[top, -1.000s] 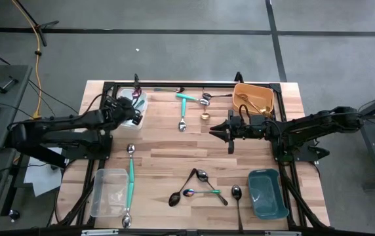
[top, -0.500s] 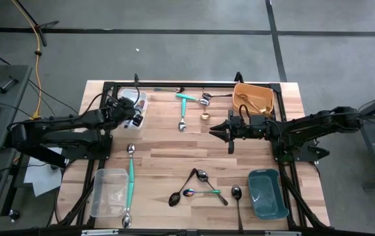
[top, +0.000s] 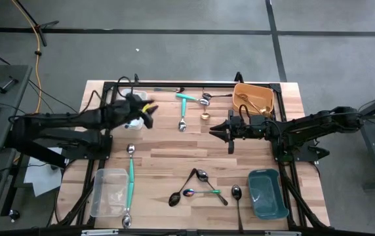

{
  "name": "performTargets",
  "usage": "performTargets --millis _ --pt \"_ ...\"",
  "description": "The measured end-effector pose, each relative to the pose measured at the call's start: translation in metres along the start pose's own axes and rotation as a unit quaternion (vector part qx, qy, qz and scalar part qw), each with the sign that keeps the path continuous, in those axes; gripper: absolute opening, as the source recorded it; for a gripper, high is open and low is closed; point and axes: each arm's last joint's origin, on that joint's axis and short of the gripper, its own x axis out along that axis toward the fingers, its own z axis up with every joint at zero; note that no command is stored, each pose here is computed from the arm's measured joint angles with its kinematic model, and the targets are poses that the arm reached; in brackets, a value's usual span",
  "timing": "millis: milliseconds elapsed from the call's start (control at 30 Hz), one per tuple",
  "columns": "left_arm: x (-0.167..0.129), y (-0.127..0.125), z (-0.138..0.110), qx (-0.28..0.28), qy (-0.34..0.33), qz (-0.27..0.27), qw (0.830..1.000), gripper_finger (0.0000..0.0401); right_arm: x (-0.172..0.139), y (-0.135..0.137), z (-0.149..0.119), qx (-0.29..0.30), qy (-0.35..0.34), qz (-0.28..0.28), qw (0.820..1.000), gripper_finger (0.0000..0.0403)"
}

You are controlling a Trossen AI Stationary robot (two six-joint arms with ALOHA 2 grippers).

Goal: Sort silverware by color (type)
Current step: Put the green spoon into the blue bin

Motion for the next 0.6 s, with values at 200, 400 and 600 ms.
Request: performTargets --millis 200,400,600 --pt "-0.004 -0.022 -0.023 -0.013 -0.036 -0.054 0.998 0.0168 0.000 0.000 -0.001 0.002 0.003 0.000 1.000 0.0069" --pt "-0.008 -0.029 -0.030 -0.002 -0.051 -0.033 0.998 0.0168 0.000 0.000 0.000 0.002 0.001 0.000 1.000 0.0069" --pt "-0.008 -0.029 -0.030 -0.001 -0.050 -0.034 0.998 0.0168 0.000 0.000 0.001 -0.001 -0.006 0.001 1.000 0.0069"
